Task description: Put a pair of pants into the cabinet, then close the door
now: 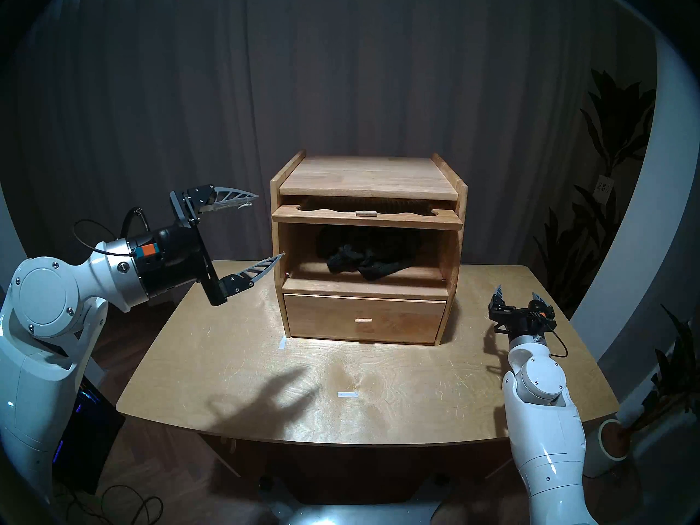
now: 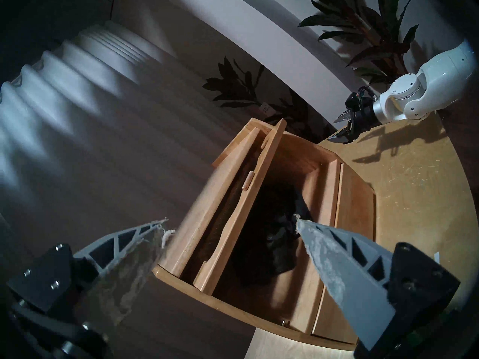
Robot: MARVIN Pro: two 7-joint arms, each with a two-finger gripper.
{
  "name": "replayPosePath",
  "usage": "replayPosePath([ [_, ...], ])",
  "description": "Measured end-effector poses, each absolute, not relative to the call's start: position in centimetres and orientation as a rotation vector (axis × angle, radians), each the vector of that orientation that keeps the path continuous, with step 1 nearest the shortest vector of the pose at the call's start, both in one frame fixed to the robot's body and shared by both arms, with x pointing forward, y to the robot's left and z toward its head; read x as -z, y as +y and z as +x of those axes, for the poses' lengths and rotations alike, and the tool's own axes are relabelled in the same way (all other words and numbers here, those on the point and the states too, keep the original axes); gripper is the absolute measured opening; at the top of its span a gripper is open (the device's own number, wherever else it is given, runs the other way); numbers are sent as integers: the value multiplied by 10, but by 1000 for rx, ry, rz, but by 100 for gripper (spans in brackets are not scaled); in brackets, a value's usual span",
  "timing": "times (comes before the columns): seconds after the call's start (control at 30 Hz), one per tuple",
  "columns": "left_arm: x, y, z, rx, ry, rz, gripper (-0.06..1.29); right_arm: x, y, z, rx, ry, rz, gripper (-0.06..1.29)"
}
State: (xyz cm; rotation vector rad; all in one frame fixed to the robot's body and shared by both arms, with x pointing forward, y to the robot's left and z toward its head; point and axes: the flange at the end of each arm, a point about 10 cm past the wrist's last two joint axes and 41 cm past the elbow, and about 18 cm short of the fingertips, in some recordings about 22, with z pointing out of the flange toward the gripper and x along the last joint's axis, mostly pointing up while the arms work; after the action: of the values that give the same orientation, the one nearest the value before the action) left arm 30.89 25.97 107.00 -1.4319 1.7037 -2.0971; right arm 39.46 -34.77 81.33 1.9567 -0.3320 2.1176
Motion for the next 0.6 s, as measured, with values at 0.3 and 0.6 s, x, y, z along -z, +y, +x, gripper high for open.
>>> replayPosePath([
  [0.3, -1061, 237, 321, 2081, 1668, -1466, 125, -820, -359, 393, -2116, -357, 1922, 124],
  [0.6, -1056, 205, 321, 2160, 1659, -1510, 125, -823, -356, 394, -2140, -357, 1922, 124],
])
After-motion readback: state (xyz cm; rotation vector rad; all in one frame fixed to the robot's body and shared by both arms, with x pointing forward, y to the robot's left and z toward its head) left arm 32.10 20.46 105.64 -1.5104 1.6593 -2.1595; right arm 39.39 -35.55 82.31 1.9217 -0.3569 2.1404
